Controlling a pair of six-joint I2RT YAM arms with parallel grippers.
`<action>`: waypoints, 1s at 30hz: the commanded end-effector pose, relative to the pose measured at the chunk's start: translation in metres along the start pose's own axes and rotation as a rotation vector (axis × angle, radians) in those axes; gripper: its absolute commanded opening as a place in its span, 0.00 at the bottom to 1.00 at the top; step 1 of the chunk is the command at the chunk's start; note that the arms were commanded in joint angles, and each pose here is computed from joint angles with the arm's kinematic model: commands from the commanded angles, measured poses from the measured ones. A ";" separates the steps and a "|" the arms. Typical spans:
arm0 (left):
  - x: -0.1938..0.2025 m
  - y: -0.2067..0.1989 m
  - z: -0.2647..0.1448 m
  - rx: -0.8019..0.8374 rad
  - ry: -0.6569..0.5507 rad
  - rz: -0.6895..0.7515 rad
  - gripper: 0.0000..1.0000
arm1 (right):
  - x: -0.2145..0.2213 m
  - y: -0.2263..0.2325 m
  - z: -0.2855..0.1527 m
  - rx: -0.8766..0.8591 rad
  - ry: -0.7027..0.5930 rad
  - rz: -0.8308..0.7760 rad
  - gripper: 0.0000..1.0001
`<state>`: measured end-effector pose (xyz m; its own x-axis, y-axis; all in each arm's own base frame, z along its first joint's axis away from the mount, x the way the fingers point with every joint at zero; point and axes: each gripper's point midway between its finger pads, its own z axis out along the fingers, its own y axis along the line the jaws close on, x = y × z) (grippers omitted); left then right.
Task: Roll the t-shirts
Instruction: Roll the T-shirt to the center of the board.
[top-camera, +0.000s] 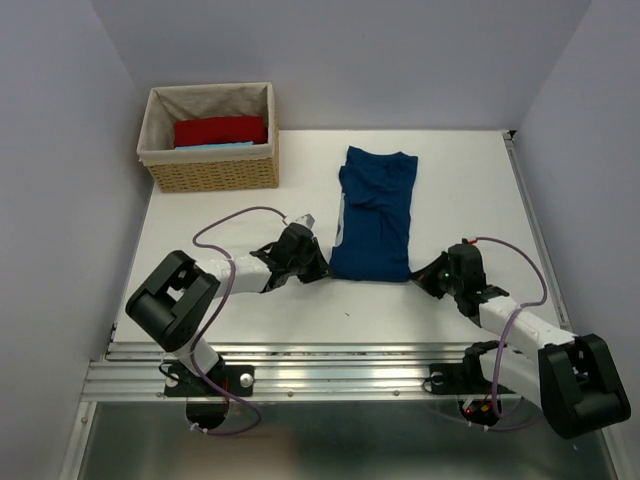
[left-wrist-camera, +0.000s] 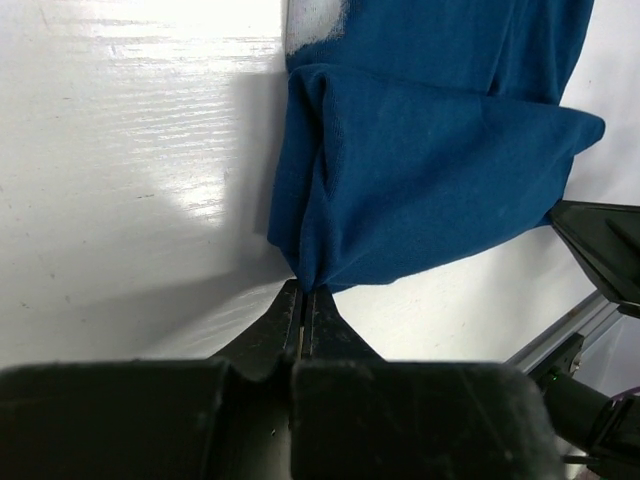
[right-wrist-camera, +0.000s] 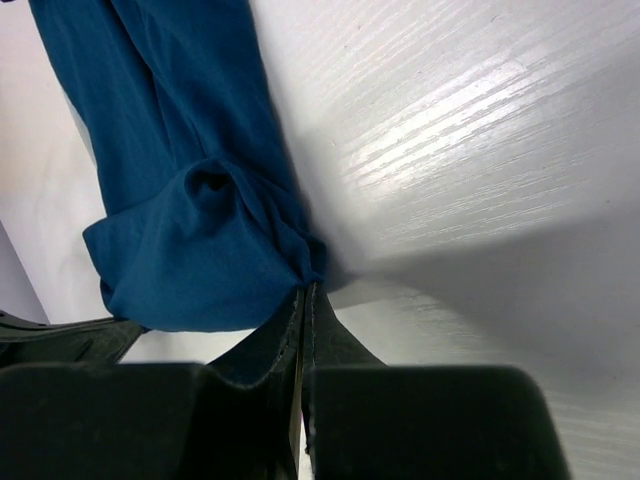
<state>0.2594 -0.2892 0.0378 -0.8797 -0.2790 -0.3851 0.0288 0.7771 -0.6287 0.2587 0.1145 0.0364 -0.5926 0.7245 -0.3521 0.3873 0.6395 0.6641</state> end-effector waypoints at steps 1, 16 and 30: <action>-0.001 0.002 0.003 -0.004 0.024 0.052 0.00 | -0.003 0.001 -0.005 -0.018 -0.014 -0.024 0.01; 0.000 0.006 -0.010 -0.031 0.019 0.073 0.60 | 0.012 -0.004 -0.010 -0.001 0.066 -0.038 0.48; -0.001 0.003 0.008 0.003 0.021 0.026 0.35 | 0.018 0.023 0.007 -0.117 0.131 0.008 0.35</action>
<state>0.2596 -0.2875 0.0288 -0.8925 -0.2357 -0.3847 0.0493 0.7966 -0.6026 0.2510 0.1379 0.0298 -0.6879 0.6748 -0.2672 0.3416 0.6258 0.7012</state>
